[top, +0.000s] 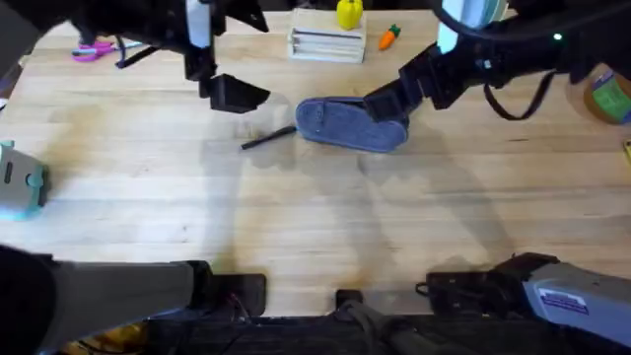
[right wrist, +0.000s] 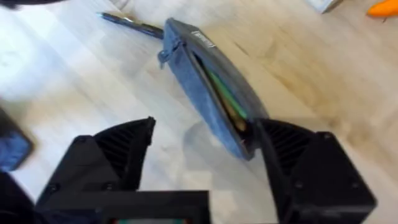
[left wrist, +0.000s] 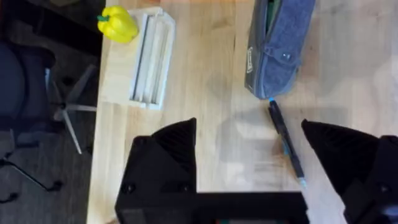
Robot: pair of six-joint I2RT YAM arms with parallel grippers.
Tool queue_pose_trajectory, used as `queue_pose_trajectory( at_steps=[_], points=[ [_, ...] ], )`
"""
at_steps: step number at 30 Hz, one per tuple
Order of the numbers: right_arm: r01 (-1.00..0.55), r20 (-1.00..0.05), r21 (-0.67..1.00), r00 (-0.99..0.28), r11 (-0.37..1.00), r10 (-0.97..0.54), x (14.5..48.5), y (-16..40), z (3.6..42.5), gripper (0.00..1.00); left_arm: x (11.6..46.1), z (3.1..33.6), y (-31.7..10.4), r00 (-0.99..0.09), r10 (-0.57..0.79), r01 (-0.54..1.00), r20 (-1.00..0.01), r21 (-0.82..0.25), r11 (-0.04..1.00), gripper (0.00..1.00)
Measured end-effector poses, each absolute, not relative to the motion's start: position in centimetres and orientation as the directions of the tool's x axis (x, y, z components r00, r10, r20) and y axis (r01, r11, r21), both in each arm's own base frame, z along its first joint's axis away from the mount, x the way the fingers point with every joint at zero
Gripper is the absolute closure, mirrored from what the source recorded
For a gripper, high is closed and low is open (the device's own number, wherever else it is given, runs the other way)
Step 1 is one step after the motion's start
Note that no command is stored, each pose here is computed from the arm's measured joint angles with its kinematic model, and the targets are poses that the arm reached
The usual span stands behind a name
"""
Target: Unzip the bag, pick up the pens from the table one at a time and place them inside, then zip the bag closed.
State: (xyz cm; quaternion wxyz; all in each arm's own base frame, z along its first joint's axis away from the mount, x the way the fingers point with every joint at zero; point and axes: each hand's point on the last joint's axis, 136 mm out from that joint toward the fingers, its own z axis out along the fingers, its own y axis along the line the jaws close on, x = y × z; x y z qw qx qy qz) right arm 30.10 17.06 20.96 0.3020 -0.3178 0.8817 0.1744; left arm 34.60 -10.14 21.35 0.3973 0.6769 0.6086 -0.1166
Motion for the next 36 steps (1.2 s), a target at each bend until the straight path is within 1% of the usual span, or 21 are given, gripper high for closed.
queue_pose_trajectory(
  at_steps=[1, 3, 6, 7, 8, 12, 18, 28, 36],
  points=[
    [-0.679, -0.639, 0.092, -0.601, 0.728, -0.48, 30.4, 17.1, 20.7, 0.104, 34.3, 21.6, -9.8, 0.221, 0.733, 0.918, -0.643, 0.391, 0.066, 0.008],
    [-0.71, -0.629, 0.052, -0.569, 0.702, -0.529, 30.7, 17.2, 20.1, 0.334, 33.7, 21.8, -9.1, 0.193, 0.737, 0.924, -0.647, 0.373, 0.085, 0.008],
    [-0.763, -0.608, -0.012, -0.508, 0.646, -0.611, 31.1, 17.3, 19.0, 0.776, 33.3, 21.8, -8.3, 0.158, 0.741, 0.93, -0.653, 0.351, 0.111, 0.008],
    [-0.777, -0.602, -0.027, -0.49, 0.629, -0.631, 31.1, 17.3, 18.8, 0.899, 33.2, 21.7, -8.0, 0.149, 0.742, 0.931, -0.653, 0.346, 0.118, 0.008],
    [-0.79, -0.595, -0.043, -0.471, 0.611, -0.651, 31.2, 17.3, 18.5, 0.952, 33.2, 21.7, -7.8, 0.142, 0.743, 0.931, -0.654, 0.343, 0.124, 0.008],
    [-0.832, -0.565, -0.088, -0.412, 0.548, -0.715, 31.5, 17.3, 17.4, 0.97, 33.1, 21.7, -7.5, 0.132, 0.745, 0.932, -0.654, 0.338, 0.132, 0.008],
    [-0.86, -0.532, -0.109, -0.374, 0.499, -0.76, 32.6, 17.6, 15.4, 0.97, 33.0, 21.7, -7.5, 0.13, 0.745, 0.933, -0.655, 0.336, 0.132, 0.008],
    [-0.871, -0.515, -0.105, -0.365, 0.48, -0.775, 33.6, 18.0, 13.6, 0.968, 33.0, 21.7, -7.5, 0.13, 0.745, 0.933, -0.655, 0.336, 0.132, 0.007],
    [-0.88, -0.495, -0.065, -0.382, 0.471, -0.781, 34.5, 18.7, 10.8, 0.969, 33.0, 21.7, -7.5, 0.13, 0.745, 0.933, -0.655, 0.336, 0.132, 0.007]
  ],
)
